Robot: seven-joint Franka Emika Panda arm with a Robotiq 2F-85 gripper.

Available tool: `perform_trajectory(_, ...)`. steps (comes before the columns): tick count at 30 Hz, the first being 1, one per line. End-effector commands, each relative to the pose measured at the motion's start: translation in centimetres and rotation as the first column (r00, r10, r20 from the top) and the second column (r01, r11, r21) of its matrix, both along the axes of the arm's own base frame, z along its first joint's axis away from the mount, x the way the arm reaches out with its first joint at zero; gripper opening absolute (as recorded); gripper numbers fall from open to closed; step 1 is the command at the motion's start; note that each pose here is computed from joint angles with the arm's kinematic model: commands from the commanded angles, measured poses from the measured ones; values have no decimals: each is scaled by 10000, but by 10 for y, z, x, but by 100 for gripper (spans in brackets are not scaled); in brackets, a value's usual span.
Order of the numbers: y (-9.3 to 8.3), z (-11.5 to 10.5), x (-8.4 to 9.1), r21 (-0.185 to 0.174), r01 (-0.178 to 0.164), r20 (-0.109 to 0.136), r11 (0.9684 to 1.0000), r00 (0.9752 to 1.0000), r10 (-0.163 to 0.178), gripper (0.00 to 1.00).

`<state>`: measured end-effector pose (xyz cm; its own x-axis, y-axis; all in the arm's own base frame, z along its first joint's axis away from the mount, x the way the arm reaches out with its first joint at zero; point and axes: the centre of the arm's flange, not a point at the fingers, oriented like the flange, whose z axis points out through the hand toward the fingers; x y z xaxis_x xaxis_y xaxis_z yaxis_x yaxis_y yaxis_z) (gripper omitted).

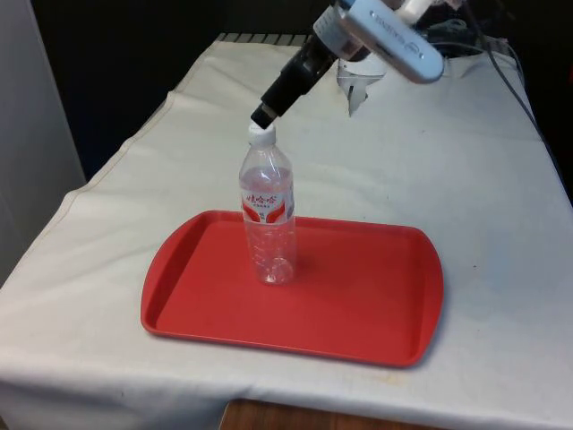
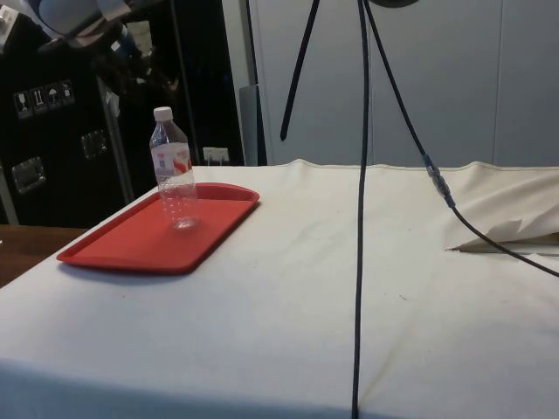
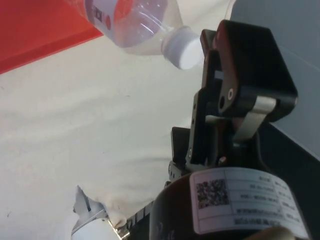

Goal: Place the bottle upright on the tray.

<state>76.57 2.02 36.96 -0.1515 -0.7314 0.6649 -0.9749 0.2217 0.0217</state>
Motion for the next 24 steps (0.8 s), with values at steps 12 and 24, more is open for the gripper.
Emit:
perform_trajectory(12,-9,19,-2,211,256,171,9994,9995,-260,100)
perform_trajectory(24,-24,29,-1,858,461,401,9952,9980,-496,100)
